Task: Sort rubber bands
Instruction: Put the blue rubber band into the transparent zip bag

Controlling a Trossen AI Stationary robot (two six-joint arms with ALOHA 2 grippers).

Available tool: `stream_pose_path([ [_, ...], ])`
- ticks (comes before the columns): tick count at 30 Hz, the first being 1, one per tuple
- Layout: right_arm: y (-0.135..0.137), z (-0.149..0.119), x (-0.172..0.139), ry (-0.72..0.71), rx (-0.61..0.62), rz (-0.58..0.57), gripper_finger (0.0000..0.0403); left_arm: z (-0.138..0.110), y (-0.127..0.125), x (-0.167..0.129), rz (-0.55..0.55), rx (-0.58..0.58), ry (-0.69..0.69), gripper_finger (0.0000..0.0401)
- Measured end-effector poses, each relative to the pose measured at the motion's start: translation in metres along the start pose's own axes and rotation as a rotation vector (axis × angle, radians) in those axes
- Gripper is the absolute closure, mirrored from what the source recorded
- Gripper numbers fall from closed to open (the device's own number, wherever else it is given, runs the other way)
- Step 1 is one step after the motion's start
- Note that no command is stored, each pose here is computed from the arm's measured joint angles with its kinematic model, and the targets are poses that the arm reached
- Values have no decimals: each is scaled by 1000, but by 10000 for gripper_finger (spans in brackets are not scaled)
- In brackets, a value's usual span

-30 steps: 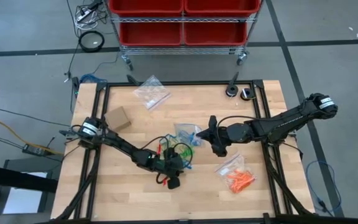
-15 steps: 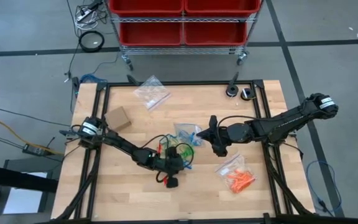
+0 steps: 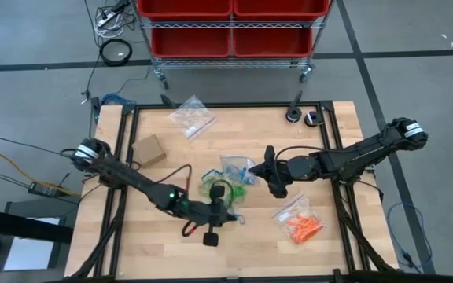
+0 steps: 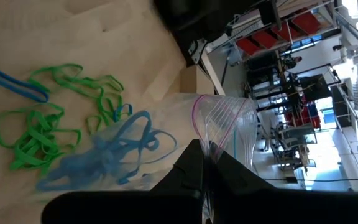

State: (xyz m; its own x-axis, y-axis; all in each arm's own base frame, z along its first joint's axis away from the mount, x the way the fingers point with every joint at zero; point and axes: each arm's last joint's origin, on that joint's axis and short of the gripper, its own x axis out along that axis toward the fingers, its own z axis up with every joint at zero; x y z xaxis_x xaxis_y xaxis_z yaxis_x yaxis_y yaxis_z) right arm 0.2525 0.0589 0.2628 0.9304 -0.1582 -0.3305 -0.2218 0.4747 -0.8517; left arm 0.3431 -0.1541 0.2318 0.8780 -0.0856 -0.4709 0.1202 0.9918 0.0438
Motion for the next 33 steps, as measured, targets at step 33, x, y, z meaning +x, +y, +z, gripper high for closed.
stream_pose_path([
  [33, 0, 0, 0, -9, 9, 6, 403, 119, 85, -49, 532, 145, 72, 401],
])
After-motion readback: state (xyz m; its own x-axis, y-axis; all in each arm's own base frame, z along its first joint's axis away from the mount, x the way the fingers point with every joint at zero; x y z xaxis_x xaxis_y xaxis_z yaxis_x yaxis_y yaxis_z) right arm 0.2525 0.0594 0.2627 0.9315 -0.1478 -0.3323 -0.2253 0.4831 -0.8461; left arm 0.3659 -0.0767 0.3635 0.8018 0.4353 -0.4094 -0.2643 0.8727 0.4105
